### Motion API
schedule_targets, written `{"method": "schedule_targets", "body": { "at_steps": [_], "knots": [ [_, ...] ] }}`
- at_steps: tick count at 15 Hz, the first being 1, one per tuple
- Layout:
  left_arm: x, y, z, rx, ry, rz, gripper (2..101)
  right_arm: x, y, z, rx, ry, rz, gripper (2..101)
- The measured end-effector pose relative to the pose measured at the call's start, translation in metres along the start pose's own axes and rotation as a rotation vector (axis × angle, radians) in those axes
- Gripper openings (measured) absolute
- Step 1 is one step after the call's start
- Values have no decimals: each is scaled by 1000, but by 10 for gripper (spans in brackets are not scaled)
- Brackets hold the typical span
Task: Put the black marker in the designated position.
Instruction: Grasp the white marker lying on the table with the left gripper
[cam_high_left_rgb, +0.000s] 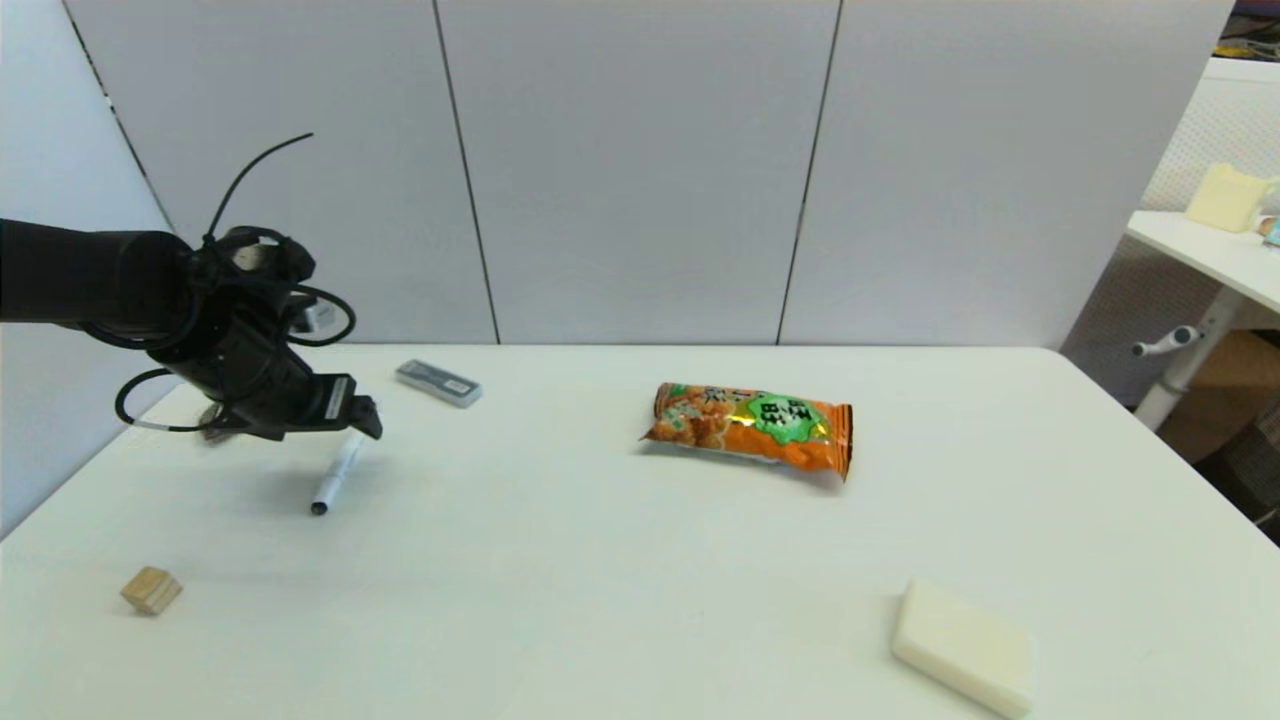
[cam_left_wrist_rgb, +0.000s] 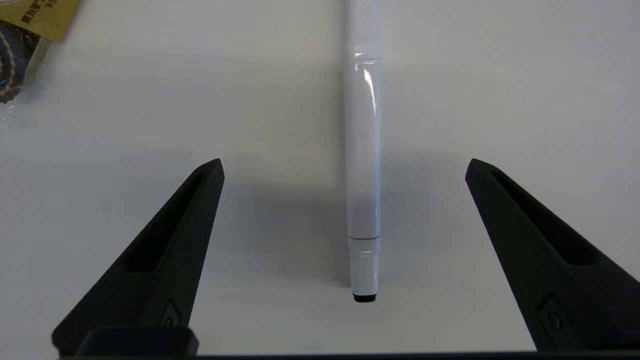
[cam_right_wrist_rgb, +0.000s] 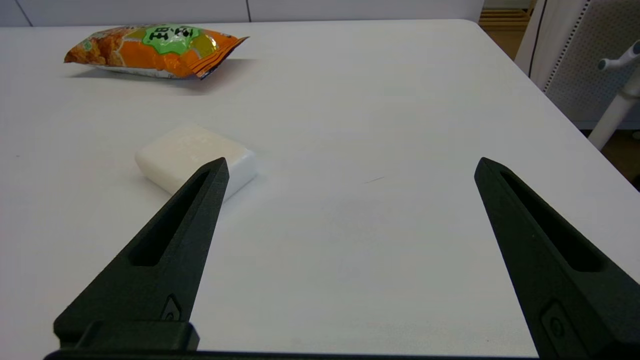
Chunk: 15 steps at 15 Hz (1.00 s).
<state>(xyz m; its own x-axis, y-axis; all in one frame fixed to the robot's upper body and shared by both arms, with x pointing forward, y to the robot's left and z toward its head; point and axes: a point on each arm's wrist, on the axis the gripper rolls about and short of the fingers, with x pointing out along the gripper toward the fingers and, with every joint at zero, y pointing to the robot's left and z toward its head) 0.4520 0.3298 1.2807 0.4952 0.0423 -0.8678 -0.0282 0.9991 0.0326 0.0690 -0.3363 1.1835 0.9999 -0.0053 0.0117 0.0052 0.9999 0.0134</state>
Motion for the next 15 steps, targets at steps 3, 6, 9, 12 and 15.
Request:
{"method": "schedule_targets", "body": {
  "at_steps": [3, 6, 9, 12, 15],
  "knots": [
    [7, 0, -1, 3, 20, 0, 979, 0, 0, 0, 0, 0, 0, 974],
    [12, -1, -2, 3, 34, 0, 979, 0, 0, 0, 0, 0, 0, 974],
    [17, -1, -2, -4, 45, 2, 979, 0, 0, 0, 0, 0, 0, 974],
    [21, -1, -2, -3, 52, 2, 979, 0, 0, 0, 0, 0, 0, 974],
    [25, -3, -2, -38, 60, 28, 889, 0, 0, 0, 0, 0, 0, 974]
  ]
}}
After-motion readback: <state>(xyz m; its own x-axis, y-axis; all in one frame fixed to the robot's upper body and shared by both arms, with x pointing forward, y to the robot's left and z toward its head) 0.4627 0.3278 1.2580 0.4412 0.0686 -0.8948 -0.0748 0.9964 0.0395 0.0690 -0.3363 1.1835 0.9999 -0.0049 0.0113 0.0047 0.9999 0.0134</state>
